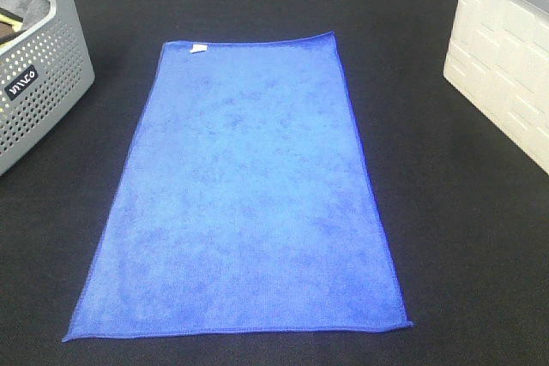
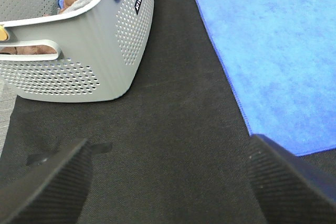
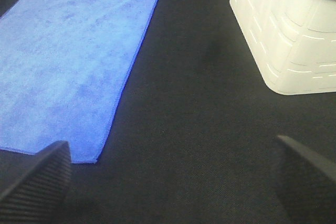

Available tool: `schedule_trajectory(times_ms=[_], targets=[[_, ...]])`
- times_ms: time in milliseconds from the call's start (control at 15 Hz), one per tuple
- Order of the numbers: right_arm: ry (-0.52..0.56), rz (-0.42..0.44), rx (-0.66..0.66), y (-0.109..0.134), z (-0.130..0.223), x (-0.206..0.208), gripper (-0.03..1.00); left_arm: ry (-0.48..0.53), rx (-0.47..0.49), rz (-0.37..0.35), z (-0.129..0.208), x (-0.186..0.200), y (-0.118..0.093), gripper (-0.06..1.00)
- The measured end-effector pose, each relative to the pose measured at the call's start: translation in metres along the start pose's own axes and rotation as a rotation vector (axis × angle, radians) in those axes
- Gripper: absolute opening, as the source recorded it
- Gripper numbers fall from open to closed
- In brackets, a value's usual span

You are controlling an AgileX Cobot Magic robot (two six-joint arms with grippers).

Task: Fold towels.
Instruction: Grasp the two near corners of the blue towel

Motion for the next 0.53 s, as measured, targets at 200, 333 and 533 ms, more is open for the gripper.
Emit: schedule_trajectory(times_ms=[200,333,533], targets=[[-0.007,-0.014,-0.043,0.002,-0.008,-0.005,0.96,-0.164,0.114,0.004,-0.022,0.005,0.002,0.74],[0.037,-0.006,-0.07,0.002,-0.018,-0.017,0.96,-0.172,0.166,0.042,-0.032,-0.01,0.002,0.74],[0.184,-0.006,-0.13,0.002,-0.03,-0.05,0.96,-0.067,0.295,0.164,-0.038,-0.045,-0.004,0.74]])
Point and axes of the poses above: a point on each arm's last joint axis where the gripper is mounted, x pointing back along that axis away from the gripper, y along the wrist's bending axis when the last joint is at zero, z = x × y, the point moved 2 cm from there along -x, pointing out along that axis toward the gripper, and after that the axes turned 15 degrees about -x, right-handed, at the moved point
